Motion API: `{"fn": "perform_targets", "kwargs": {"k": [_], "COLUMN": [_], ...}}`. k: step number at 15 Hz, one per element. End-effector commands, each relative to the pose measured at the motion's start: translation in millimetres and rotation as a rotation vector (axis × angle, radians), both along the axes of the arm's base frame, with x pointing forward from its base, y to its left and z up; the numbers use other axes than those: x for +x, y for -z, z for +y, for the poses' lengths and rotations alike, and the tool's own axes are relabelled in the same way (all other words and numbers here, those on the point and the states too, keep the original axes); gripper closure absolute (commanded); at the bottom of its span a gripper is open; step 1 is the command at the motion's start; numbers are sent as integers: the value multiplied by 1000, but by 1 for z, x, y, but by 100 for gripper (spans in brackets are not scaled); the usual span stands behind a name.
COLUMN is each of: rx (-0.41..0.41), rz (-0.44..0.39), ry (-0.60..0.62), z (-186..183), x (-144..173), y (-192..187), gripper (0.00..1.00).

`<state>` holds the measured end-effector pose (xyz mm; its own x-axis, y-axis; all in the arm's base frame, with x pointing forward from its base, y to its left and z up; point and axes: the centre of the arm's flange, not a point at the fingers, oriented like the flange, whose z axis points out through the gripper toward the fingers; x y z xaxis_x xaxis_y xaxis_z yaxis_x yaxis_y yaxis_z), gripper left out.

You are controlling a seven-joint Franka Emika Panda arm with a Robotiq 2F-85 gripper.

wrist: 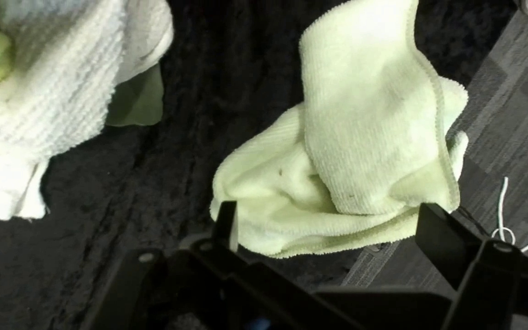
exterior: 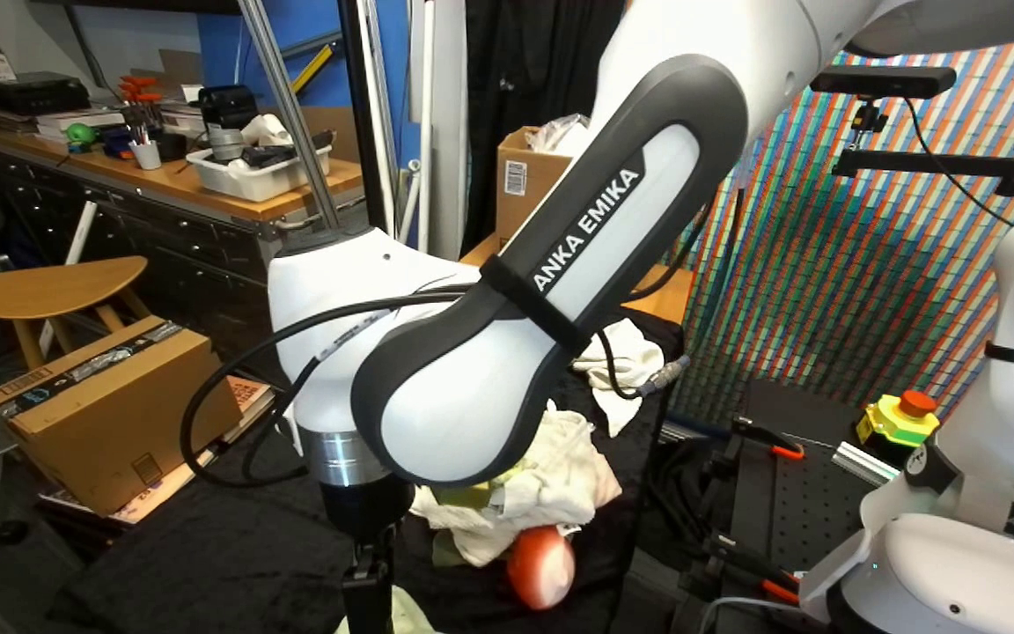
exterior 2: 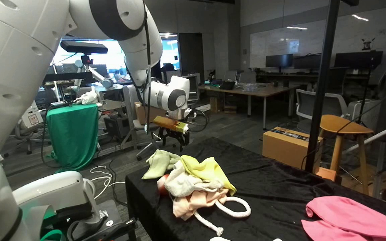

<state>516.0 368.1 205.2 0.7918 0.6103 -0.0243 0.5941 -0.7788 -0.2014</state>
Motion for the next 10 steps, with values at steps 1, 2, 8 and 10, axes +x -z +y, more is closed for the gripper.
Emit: {"fn": "perform_targets", "kwargs": {"k": [1, 2, 8, 10], "rx": [19, 15, 20, 24], "rz": [64, 67, 114, 135], "ry": [24, 30, 51, 56], "z": [12, 13, 17, 19], "x": [7, 6, -8, -13], "y": [7, 13, 40, 49], "gripper": [0, 0, 0, 0]}}
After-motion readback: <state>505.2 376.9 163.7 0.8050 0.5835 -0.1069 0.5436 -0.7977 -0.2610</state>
